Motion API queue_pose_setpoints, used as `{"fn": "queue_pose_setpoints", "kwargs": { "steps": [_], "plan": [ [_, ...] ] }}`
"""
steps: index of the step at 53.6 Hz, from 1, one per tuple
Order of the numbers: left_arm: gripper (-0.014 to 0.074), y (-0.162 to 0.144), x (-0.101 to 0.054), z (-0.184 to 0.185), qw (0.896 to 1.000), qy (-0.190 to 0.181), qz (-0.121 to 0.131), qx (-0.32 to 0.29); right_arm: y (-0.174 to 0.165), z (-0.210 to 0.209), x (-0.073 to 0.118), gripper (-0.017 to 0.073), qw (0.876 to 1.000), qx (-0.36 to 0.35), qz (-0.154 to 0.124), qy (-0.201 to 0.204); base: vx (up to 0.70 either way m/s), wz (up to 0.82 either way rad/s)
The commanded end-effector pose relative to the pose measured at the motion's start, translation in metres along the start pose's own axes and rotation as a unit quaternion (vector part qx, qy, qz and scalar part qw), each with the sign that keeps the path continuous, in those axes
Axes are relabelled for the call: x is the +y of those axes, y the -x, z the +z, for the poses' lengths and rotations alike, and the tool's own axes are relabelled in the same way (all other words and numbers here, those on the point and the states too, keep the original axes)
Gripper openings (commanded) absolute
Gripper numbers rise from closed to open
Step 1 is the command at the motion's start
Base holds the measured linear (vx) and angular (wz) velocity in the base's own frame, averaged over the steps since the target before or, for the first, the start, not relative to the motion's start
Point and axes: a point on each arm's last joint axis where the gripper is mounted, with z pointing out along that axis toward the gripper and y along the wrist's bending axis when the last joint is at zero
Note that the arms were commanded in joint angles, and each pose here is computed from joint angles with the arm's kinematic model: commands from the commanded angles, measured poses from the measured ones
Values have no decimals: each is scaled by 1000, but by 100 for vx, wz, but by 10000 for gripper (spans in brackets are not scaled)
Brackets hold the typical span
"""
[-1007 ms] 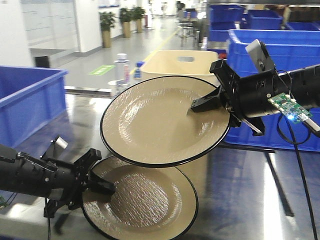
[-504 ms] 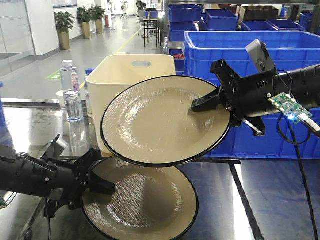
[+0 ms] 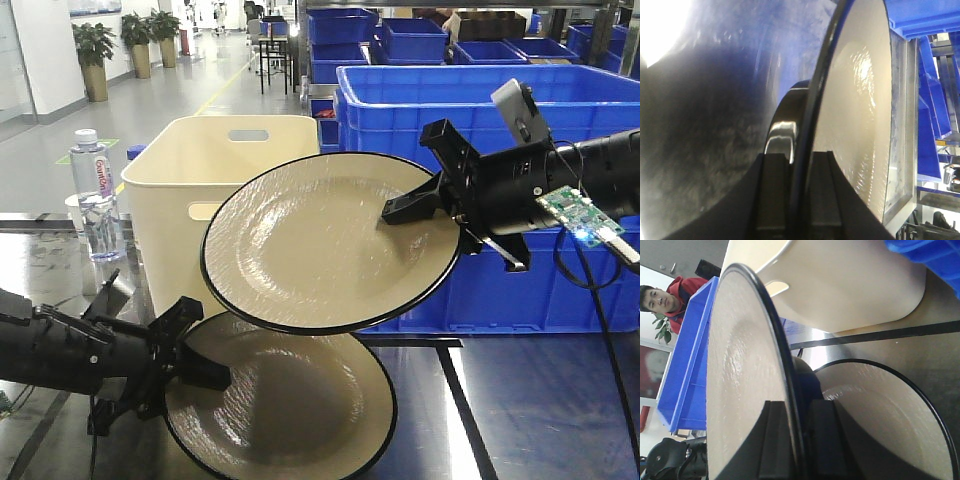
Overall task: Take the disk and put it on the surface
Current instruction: 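Hold both plates while the base drives to the steel counter, then lower the left gripper's plate onto the counter and release it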
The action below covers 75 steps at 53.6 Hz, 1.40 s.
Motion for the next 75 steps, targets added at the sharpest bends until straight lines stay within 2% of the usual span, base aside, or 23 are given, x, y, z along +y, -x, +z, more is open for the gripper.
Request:
{"fn": "queue_pose_setpoints", "kwargs": {
  "steps": [1,47,56,66,75],
  "plan": [
    [1,-1,-33,-20,997,-66,-4,-28,7,-26,35,-8,996,-64,1,65,5,-5],
    [1,3,-31,-19,997,-60,-5,-43,8,-26,35,-8,995,-71,1,64,1,-1],
    [1,-1,-23,-6,999,-52,-9,-2,10,-27,35,-8,995,-82,2,64,0,0],
    [6,-6,-14,6,999,-7,21,27,11,-27,35,-8,994,-88,2,64,0,0],
    [48,-7,-4,6,997,44,59,34,11,-27,35,-8,994,-89,2,64,0,0]
  ]
}}
